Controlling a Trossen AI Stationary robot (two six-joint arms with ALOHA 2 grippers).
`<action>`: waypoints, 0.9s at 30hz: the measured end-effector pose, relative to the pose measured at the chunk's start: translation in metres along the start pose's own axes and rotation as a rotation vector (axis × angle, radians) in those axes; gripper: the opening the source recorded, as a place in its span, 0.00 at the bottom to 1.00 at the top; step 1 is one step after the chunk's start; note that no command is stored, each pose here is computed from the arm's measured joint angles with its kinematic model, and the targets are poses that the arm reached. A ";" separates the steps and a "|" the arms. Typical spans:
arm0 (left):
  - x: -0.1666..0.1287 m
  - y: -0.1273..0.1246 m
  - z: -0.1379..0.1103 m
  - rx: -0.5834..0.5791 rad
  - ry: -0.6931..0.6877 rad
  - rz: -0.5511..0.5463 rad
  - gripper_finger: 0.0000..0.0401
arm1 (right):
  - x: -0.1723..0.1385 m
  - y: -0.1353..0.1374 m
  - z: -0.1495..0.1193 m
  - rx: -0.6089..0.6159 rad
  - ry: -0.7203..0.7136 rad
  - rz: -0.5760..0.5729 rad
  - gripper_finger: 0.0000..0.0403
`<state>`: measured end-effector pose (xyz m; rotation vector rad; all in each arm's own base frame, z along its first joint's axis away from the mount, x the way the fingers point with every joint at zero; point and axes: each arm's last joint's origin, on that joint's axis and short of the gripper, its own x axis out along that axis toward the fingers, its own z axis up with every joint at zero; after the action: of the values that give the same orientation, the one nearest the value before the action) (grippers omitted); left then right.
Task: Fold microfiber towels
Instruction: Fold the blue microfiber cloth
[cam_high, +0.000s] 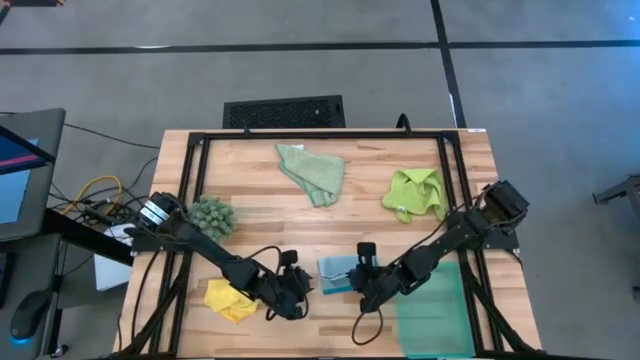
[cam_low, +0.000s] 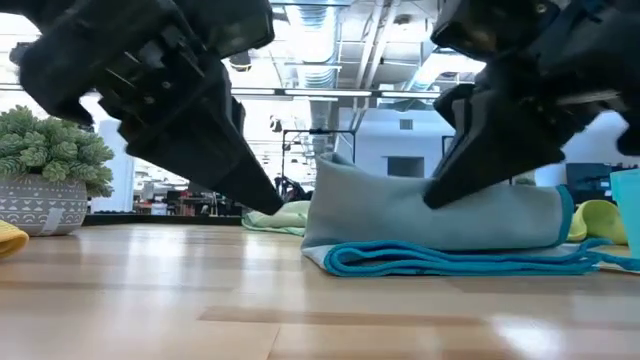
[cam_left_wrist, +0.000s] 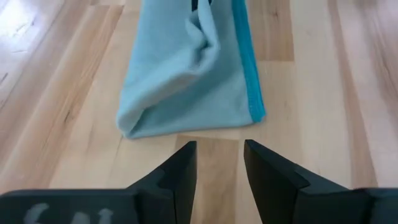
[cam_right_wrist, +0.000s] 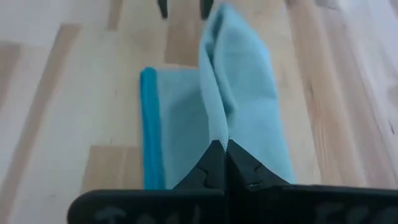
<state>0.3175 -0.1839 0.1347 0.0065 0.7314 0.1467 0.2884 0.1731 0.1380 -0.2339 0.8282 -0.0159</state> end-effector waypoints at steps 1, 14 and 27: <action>0.000 0.000 0.000 0.002 -0.001 0.005 0.32 | -0.001 0.001 0.000 -0.015 -0.005 0.004 0.02; 0.001 -0.001 -0.001 -0.001 -0.001 0.013 0.32 | -0.004 0.010 0.000 -0.133 -0.030 0.041 0.04; 0.017 -0.012 0.002 0.100 -0.117 -0.073 0.32 | 0.000 0.011 -0.003 -0.185 -0.005 0.074 0.05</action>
<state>0.3323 -0.1934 0.1242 0.0833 0.6207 0.0396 0.2851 0.1833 0.1339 -0.3773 0.8335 0.1310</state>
